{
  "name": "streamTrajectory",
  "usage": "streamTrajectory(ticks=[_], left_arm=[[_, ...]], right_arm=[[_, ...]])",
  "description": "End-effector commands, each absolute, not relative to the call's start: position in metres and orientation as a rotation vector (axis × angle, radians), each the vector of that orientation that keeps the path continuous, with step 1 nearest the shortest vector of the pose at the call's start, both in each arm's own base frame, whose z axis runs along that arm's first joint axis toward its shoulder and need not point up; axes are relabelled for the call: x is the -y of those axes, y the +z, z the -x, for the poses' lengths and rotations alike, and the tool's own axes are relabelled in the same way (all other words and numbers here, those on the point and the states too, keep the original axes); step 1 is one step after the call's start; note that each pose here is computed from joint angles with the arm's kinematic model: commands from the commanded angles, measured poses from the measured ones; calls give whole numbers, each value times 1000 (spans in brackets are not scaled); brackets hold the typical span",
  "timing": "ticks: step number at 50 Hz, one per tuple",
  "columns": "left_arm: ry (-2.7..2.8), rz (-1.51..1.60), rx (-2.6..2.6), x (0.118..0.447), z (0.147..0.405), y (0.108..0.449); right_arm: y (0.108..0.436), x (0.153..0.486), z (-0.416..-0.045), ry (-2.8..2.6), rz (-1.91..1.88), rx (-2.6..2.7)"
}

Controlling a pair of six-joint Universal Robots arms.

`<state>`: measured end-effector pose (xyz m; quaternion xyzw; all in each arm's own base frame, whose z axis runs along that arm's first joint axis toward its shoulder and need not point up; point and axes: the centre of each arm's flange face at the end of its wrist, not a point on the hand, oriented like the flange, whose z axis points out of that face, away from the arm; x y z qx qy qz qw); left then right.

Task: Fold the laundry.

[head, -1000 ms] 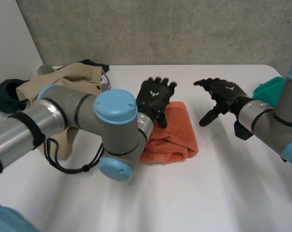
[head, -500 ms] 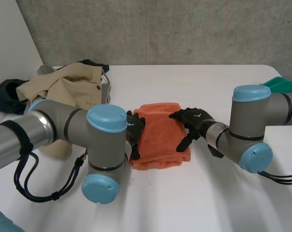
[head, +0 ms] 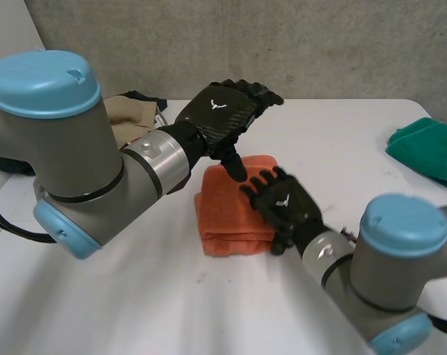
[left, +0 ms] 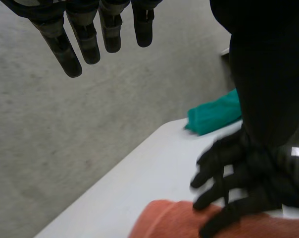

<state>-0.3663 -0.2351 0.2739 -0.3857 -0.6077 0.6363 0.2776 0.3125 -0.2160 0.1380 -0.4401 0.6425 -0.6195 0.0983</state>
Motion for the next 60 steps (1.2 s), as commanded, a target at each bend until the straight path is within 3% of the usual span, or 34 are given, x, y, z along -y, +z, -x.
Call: streamTrajectory(ticks=[1,26,50,54,60], left_arm=[[1651,1038,1635,234,366,269],[1652,1024,1663,236,366,263],[1659,1016,1668,240,364,264],[1663,1015,1666,240,363,265],[1679,1003,1673,244,360,267]], right_arm=[[107,215,-320,-1825,1347,-1881],[91,259,-345,-1947,1354,-1819],[100,291,-365,-2052,1285,-1738],[113,302,-372,-2095,1230,-1690],[157,339,-375,-2192,1017,-1590]])
